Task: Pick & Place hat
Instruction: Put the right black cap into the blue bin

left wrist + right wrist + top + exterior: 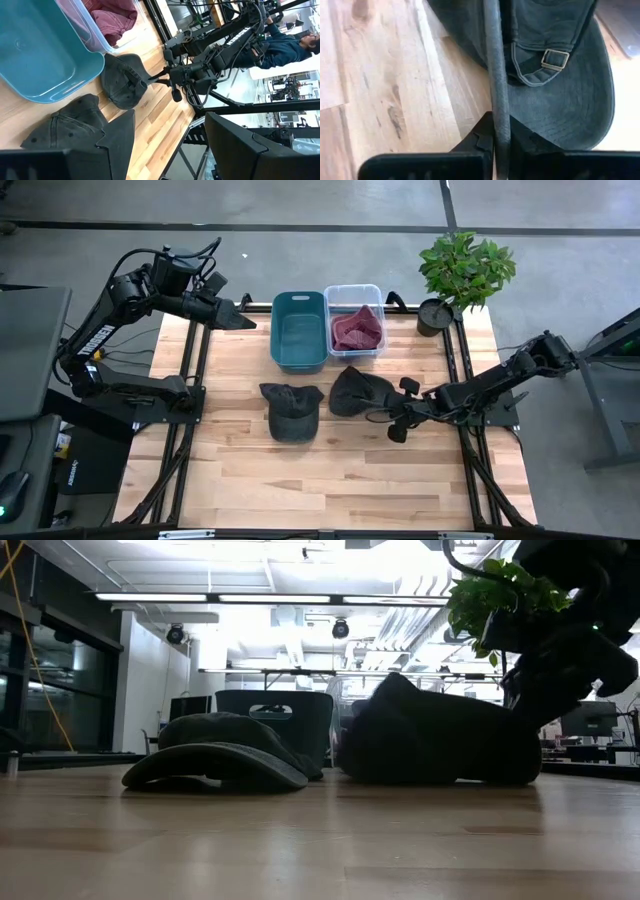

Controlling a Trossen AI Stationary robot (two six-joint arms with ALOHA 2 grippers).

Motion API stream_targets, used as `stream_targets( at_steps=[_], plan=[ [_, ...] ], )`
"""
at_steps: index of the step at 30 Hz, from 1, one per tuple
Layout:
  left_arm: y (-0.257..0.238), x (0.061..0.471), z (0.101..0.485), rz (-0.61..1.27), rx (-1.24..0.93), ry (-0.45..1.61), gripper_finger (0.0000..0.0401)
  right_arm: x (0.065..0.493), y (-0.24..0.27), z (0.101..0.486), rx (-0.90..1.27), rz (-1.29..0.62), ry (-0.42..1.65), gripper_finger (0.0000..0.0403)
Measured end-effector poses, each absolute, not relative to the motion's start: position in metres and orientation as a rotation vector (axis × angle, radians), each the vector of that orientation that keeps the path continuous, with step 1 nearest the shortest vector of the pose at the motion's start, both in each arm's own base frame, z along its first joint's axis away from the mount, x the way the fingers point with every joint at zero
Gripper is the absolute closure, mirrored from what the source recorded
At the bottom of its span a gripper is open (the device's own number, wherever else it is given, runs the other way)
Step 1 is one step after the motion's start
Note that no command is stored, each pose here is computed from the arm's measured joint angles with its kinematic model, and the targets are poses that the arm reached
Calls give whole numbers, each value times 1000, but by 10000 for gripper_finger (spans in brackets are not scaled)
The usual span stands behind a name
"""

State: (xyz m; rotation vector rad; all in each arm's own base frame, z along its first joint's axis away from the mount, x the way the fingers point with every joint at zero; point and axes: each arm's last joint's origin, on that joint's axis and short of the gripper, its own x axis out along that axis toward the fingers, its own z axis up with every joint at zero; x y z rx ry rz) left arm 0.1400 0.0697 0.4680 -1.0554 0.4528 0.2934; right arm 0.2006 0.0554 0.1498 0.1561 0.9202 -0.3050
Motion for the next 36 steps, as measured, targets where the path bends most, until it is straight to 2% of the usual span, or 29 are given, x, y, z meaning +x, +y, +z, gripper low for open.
stream_targets(
  at_steps=[12, 21, 36],
  plan=[
    [70, 140, 468, 295, -1066, 452, 176, 205, 60, 153, 293, -334, 840, 397],
    [70, 140, 468, 295, -1074, 452, 176, 211, 70, 165, 275, -313, 794, 398],
    [70, 140, 468, 313, -1069, 447, 176, 216, 89, 206, 124, -328, 802, 398]
  ],
)
